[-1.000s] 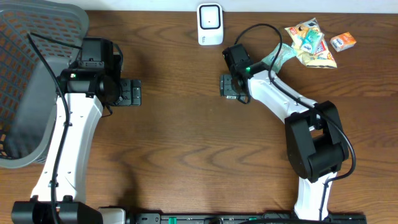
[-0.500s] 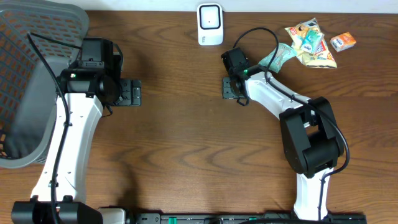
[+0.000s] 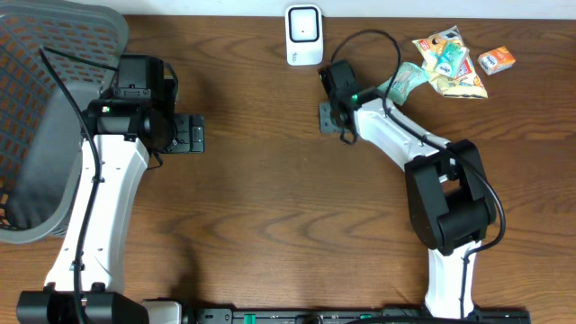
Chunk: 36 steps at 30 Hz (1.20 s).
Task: Scan the item barcode
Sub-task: 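Lift the tin and hold it in front of the scanner window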
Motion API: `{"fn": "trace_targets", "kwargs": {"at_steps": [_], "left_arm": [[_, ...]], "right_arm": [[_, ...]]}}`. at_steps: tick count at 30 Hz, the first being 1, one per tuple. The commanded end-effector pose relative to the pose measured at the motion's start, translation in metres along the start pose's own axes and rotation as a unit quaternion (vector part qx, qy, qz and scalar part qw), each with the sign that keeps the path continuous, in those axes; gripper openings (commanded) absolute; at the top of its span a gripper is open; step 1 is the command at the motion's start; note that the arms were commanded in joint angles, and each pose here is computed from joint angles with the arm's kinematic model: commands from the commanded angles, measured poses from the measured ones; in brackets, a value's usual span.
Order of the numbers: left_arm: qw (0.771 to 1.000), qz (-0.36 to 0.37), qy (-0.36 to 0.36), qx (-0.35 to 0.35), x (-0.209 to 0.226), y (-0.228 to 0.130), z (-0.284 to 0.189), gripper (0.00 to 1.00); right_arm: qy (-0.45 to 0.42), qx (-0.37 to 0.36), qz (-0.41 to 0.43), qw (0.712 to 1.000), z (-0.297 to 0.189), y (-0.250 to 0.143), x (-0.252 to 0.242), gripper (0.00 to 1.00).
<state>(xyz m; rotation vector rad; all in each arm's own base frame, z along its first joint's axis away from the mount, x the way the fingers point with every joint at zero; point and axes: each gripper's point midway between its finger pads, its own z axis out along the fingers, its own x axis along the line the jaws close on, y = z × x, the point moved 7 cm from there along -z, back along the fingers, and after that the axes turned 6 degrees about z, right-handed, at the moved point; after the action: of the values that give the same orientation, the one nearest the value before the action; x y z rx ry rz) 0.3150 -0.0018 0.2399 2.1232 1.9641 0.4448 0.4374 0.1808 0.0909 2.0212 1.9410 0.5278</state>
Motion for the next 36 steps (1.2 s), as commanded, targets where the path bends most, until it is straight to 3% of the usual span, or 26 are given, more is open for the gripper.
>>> {"fn": "trace_targets", "kwargs": {"at_steps": [1, 10, 15, 23, 36], "left_arm": [[1.0, 0.004, 0.004, 0.007, 0.0, -0.002, 0.003, 0.98], [1.0, 0.004, 0.004, 0.007, 0.0, -0.002, 0.003, 0.98], [1.0, 0.004, 0.004, 0.007, 0.0, -0.002, 0.003, 0.98], [1.0, 0.004, 0.004, 0.007, 0.0, -0.002, 0.003, 0.98], [1.0, 0.004, 0.004, 0.007, 0.0, -0.002, 0.003, 0.98]], "right_arm": [[0.03, -0.075, -0.042, 0.996, -0.025, 0.045, 0.018, 0.45], [0.083, -0.224, -0.047, 0.97, -0.076, 0.118, 0.044, 0.32], [0.12, -0.295, -0.043, 0.947, -0.098, 0.148, 0.057, 0.32], [0.128, -0.331, -0.045, 0.934, -0.076, 0.183, 0.073, 0.41], [0.114, -0.407, -0.062, 0.904, -0.033, 0.208, 0.085, 0.41]]}}
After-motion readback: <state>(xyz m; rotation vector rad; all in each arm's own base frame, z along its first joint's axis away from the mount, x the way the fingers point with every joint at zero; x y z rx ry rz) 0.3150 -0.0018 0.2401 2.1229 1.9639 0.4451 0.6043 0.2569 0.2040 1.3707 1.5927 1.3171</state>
